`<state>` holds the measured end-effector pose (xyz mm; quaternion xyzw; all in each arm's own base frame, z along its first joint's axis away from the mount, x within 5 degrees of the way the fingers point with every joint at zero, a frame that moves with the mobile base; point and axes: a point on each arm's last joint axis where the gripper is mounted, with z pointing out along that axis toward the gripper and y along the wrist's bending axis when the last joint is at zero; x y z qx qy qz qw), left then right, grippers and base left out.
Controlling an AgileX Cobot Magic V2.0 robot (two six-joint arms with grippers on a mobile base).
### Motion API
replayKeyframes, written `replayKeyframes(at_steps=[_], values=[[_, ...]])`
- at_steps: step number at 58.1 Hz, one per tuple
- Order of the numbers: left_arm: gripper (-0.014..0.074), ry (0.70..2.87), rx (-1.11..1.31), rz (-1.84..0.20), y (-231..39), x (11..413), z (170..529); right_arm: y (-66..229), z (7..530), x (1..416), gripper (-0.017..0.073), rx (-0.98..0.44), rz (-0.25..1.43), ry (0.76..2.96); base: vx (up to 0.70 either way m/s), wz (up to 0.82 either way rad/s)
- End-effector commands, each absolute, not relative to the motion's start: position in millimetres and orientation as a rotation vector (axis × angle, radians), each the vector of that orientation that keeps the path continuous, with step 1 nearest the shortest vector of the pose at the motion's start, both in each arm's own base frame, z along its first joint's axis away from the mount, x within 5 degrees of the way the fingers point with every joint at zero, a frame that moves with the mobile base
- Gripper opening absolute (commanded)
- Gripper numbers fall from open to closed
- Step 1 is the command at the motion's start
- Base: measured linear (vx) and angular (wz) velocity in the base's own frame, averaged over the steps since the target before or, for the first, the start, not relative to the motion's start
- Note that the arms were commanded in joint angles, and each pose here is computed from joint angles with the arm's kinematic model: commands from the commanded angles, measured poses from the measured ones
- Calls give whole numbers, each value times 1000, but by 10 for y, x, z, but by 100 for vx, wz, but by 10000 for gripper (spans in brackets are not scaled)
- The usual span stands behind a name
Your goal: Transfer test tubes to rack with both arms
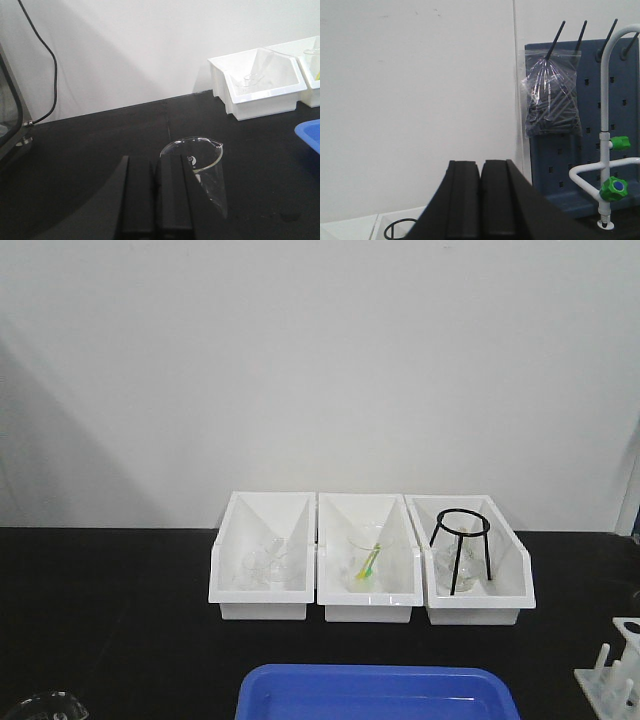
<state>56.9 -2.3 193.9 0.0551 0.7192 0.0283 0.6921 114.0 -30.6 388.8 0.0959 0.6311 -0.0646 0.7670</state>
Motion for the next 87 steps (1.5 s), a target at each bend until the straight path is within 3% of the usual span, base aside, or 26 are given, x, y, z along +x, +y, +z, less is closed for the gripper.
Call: replayKeyframes(at_steps=[1, 33, 39, 52, 60, 71, 80, 87], values=[[-1, 1528, 98, 57, -17, 566, 1936, -285, 3987, 1119, -7, 183, -139, 1341, 0, 0], [-1, 1528, 98, 57, -17, 566, 1936, -288, 3973, 1122, -7, 174, -156, 1349, 0, 0], [-1, 1528, 98, 57, -17, 566, 1936, -230, 3915, 1148, -7, 147, -67, 1350, 0, 0], [-1, 1528, 98, 57, -17, 566, 1936, -37, 3395, 1143, -7, 58, 108, 1348, 0, 0], [-1, 1528, 98, 57, -17, 566, 1936, -15, 2968, 999, -7, 78, 73, 1447, 0, 0], [-1, 1528, 98, 57, -17, 566, 1936, -2, 2382, 741, -7, -70, -73, 1581, 0, 0], [-1, 1528, 98, 57, -17, 566, 1936, -2, 1975, 592, -7, -46, -51, 1542, 0, 0], [-1, 1528, 98, 57, -17, 566, 1936, -7, 1948, 573, -7, -4, -18, 1570, 0, 0]])
